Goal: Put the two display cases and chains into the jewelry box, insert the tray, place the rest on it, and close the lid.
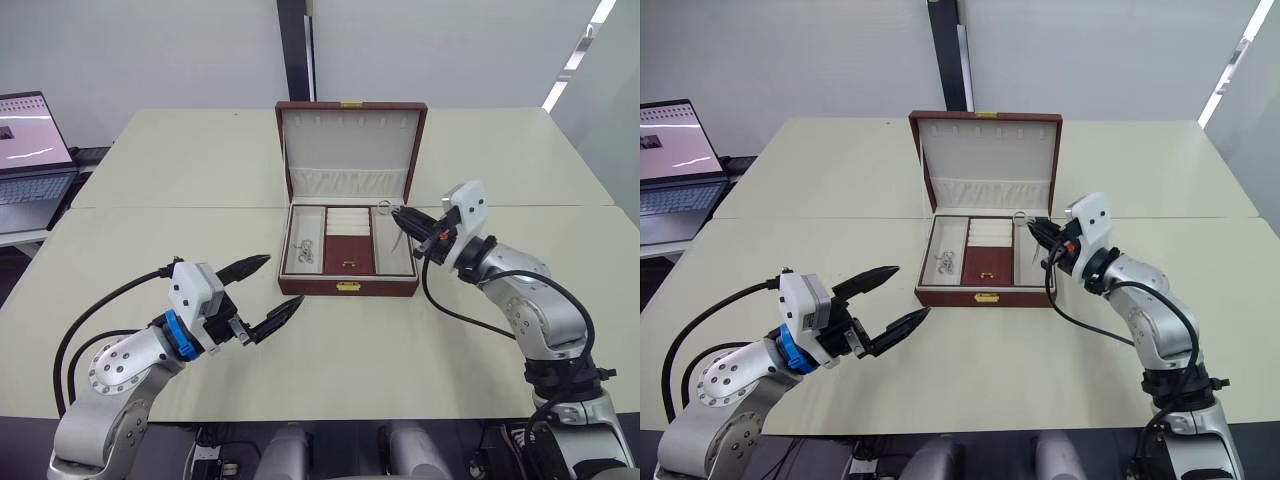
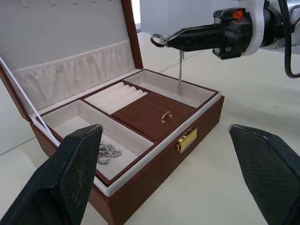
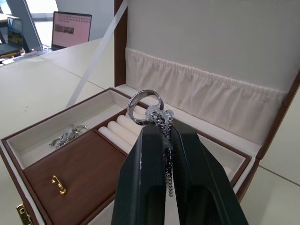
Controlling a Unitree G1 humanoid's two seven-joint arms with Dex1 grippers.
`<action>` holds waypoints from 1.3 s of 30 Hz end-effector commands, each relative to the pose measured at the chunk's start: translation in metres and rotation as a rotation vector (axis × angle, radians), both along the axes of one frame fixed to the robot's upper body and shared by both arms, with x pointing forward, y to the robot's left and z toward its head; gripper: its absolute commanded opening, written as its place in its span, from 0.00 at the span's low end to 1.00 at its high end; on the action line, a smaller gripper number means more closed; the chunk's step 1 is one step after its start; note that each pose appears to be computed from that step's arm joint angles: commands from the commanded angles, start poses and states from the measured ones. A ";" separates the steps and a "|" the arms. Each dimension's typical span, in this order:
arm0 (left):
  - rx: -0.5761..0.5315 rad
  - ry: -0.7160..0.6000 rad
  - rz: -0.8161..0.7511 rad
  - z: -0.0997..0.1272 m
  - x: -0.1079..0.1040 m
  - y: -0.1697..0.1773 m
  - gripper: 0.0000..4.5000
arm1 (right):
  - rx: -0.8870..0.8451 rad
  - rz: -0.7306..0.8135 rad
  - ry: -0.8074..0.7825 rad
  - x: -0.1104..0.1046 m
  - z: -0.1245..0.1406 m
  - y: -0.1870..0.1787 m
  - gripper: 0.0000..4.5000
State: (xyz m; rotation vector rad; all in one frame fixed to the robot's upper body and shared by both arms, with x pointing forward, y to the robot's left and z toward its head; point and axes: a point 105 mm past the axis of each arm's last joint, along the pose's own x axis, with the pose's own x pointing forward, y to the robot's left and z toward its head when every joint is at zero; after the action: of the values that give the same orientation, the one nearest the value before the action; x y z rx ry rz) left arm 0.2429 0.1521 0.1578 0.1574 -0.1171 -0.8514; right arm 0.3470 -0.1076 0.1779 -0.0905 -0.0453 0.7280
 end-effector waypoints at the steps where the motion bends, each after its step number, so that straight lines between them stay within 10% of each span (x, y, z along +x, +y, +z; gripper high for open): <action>1: 0.001 -0.039 -0.010 0.005 -0.004 0.000 1.00 | -0.006 -0.002 -0.041 -0.001 0.005 0.001 0.00; 7: 0.006 -0.035 -0.010 0.000 -0.006 0.003 1.00 | -0.011 -0.018 -0.024 0.001 0.000 -0.003 0.00; 22: 0.030 -0.026 -0.009 -0.010 -0.005 0.009 1.00 | 0.018 0.008 -0.022 -0.005 0.003 -0.004 0.98; 39: 0.117 0.075 0.259 -0.028 0.038 0.112 1.00 | -0.185 0.018 0.073 -0.036 -0.029 -0.116 1.00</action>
State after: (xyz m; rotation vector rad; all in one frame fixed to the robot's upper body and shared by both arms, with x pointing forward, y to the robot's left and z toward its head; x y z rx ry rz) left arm 0.2792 0.2462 0.1223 0.2074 0.0457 -0.6548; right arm 0.3115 -0.2151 0.1326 -0.2153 0.1544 0.7528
